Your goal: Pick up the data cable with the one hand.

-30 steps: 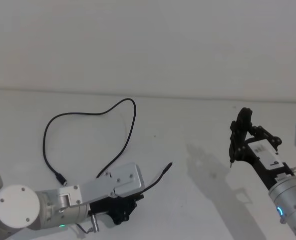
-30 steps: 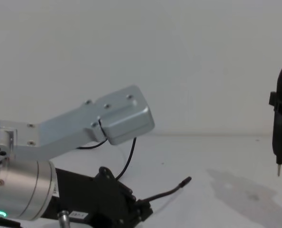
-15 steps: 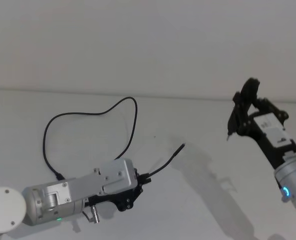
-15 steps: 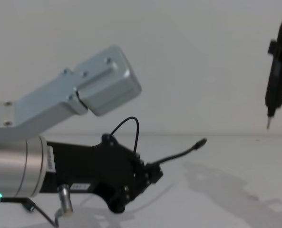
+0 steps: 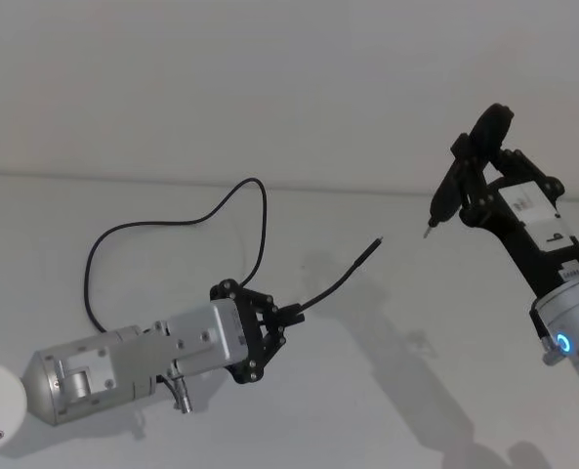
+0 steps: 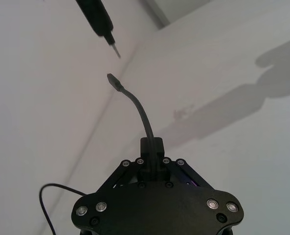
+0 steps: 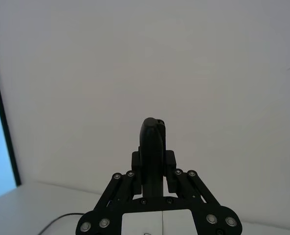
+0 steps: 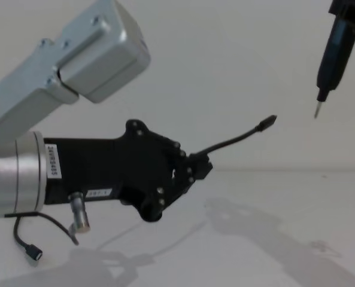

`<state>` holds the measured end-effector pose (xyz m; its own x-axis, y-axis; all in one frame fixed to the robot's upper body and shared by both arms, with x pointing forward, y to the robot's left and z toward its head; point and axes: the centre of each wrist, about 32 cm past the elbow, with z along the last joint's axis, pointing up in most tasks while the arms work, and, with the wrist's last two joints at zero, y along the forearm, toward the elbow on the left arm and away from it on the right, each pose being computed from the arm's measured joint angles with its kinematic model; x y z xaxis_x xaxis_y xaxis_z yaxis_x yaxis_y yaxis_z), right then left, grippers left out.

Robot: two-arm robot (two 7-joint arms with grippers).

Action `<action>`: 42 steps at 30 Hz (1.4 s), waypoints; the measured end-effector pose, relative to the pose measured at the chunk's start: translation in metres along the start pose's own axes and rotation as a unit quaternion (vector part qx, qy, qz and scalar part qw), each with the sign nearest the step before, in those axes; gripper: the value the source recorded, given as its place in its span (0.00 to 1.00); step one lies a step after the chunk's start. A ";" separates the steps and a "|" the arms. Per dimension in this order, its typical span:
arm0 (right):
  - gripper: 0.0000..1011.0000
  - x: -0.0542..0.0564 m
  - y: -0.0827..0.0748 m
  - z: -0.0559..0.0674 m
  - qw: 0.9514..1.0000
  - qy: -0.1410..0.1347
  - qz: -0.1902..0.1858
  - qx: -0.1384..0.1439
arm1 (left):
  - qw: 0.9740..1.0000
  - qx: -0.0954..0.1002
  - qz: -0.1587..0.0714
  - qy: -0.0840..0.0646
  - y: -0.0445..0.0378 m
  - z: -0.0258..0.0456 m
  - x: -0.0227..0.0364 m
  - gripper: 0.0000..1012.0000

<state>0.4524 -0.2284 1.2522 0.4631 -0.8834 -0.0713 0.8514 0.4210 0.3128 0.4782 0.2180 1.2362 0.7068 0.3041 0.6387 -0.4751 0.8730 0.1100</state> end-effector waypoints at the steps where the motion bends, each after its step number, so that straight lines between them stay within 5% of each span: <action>1: 0.27 0.000 0.000 0.000 1.000 0.006 0.002 -0.001 | 1.000 -0.003 0.001 -0.002 0.0002 0.0000 0.0003 0.03; 15: 0.27 -0.006 0.007 0.015 0.997 0.064 0.038 -0.018 | 0.999 -0.030 0.012 -0.019 0.0027 0.0005 0.0038 0.03; 31: 0.27 -0.010 0.013 0.039 0.995 0.062 0.068 -0.023 | 0.999 -0.039 0.015 -0.024 0.0036 0.0005 0.0048 0.03; 42: 0.27 -0.010 0.016 0.044 0.995 0.057 0.075 -0.029 | 0.999 -0.041 0.016 -0.025 0.0038 0.0005 0.0051 0.03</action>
<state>0.4502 -0.2214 1.2990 0.6081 -0.7823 -0.1351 0.7819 0.5606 0.2728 0.4798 0.2227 1.2403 0.6636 0.3149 0.6786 -0.4514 0.8919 0.0275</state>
